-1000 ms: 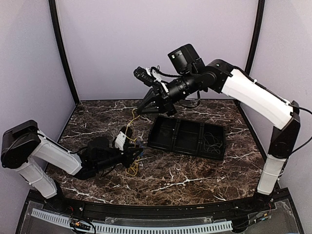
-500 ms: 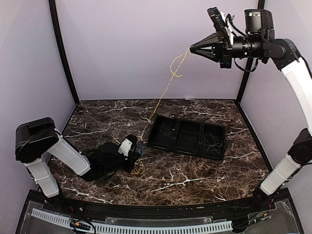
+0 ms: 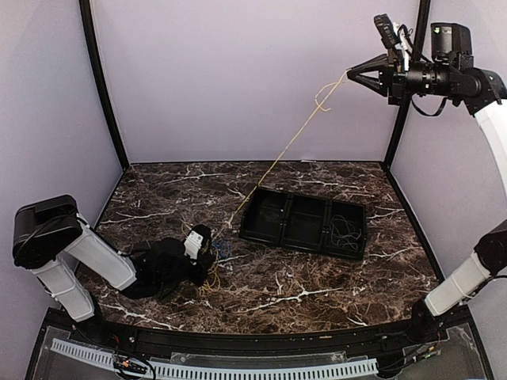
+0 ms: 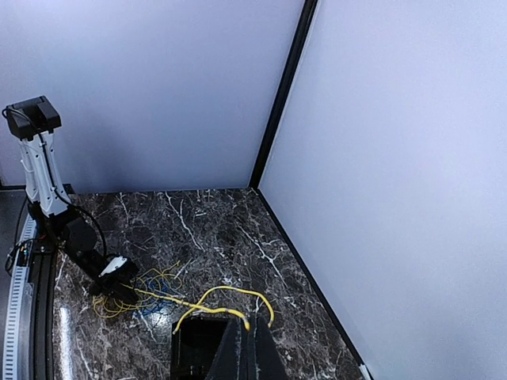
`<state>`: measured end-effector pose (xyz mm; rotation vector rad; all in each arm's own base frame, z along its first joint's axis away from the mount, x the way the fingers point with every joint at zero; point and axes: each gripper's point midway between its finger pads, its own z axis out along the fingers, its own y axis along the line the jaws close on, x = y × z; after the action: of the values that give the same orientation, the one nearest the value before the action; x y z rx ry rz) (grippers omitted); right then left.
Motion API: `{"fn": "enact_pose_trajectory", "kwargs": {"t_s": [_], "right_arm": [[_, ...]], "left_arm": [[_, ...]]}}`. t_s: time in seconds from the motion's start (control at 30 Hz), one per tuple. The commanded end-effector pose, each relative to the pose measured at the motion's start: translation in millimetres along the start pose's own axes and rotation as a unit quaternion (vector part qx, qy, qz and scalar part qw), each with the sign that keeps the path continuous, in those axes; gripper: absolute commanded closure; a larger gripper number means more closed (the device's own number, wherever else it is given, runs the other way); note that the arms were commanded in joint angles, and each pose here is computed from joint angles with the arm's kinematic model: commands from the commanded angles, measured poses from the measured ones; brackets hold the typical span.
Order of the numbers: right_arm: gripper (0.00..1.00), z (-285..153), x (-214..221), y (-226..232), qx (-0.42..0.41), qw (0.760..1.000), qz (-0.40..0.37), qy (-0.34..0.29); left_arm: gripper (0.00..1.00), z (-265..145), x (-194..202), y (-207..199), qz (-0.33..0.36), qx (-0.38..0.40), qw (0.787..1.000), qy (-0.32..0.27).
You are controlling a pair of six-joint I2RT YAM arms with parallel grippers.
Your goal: Untangle the cables
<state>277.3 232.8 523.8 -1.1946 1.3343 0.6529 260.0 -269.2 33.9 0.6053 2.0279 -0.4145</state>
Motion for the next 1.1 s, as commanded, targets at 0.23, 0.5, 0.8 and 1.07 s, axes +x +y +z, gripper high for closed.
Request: {"fn": "enact_pose_trajectory", "kwargs": {"t_s": [0.23, 0.5, 0.8, 1.07], "right_arm": [[1.0, -80.7, -49.3, -26.9, 0.105, 0.991, -0.049, -0.066], [1.0, -99.2, -45.7, -42.9, 0.147, 0.986, -0.023, -0.074], [1.0, -141.3, -57.9, -81.9, 0.259, 0.962, -0.012, -0.088], [1.0, -151.7, -45.5, -105.8, 0.287, 0.953, 0.004, -0.091]], "left_arm": [[0.85, -19.4, 27.5, 40.0, -0.021, -0.066, 0.997, 0.04], [0.82, -27.5, 16.5, 49.0, -0.035, -0.076, 0.996, 0.015], [0.7, -29.7, 16.0, 57.1, -0.047, -0.09, 0.995, 0.015], [0.89, -28.9, 17.0, 55.5, -0.05, -0.077, 0.996, 0.016]]}}
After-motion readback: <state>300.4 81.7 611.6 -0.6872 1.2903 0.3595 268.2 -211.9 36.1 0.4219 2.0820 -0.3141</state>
